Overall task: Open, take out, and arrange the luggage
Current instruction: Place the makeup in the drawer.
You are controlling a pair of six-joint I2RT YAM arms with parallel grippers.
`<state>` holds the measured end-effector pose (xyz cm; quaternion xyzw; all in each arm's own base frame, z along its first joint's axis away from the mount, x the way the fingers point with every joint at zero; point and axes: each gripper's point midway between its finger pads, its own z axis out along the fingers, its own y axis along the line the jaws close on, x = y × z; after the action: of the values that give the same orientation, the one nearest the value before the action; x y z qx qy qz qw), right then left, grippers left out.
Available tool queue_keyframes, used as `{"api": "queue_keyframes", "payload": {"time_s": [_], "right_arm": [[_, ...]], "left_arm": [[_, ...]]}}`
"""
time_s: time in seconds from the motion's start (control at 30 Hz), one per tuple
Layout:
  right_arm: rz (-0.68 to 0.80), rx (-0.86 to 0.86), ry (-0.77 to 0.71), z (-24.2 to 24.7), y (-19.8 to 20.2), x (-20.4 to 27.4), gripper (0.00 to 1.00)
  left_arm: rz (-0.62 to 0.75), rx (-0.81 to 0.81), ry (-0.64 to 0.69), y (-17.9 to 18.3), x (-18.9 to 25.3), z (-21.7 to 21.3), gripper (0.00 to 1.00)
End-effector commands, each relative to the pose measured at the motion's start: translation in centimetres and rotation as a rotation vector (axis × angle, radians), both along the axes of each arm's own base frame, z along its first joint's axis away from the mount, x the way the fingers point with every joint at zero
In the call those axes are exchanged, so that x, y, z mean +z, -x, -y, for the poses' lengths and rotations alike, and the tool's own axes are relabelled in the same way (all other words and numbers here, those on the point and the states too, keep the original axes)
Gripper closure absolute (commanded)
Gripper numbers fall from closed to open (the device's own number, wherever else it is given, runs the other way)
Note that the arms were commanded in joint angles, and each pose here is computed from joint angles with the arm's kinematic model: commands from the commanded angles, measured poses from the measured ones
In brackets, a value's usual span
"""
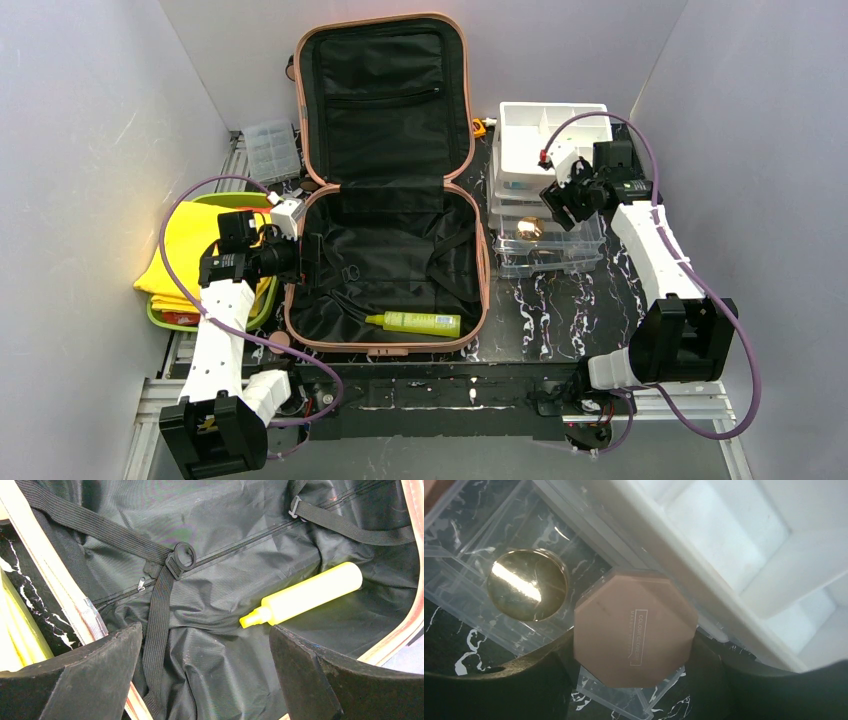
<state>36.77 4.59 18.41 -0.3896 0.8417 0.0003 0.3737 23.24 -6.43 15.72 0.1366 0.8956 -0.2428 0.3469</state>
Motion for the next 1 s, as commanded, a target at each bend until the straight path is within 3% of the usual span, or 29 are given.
{"api": "queue_keyframes", "payload": {"time_s": [0.0, 0.4, 0.6, 0.8, 0.97], "right_arm": [[0.043, -0.040, -0.021, 1.0, -0.7, 0.4, 0.65], [0.027, -0.195, 0.017, 5.0, -0.8, -2.8, 0.65], [0.009, -0.202, 0.007, 4.9, -0.7, -3.9, 0.59], [0.008, -0.201, 0.008, 5.0, -0.5, -3.8, 0.34], [0.031, -0.193, 0.014, 5.0, -0.5, -2.7, 0.22]], "left_arm": [[-0.002, -0.024, 0.021, 0.6, 0.3, 0.4, 0.02], [-0.006, -0.029, 0.032, 0.7, 0.3, 0.5, 0.02], [-0.006, -0.028, 0.035, 0.7, 0.3, 0.5, 0.02], [-0.002, -0.034, 0.048, 0.3, 0.8, 0.6, 0.02], [0.035, -0.043, 0.047, -1.1, 2.5, 0.5, 0.02]]}}
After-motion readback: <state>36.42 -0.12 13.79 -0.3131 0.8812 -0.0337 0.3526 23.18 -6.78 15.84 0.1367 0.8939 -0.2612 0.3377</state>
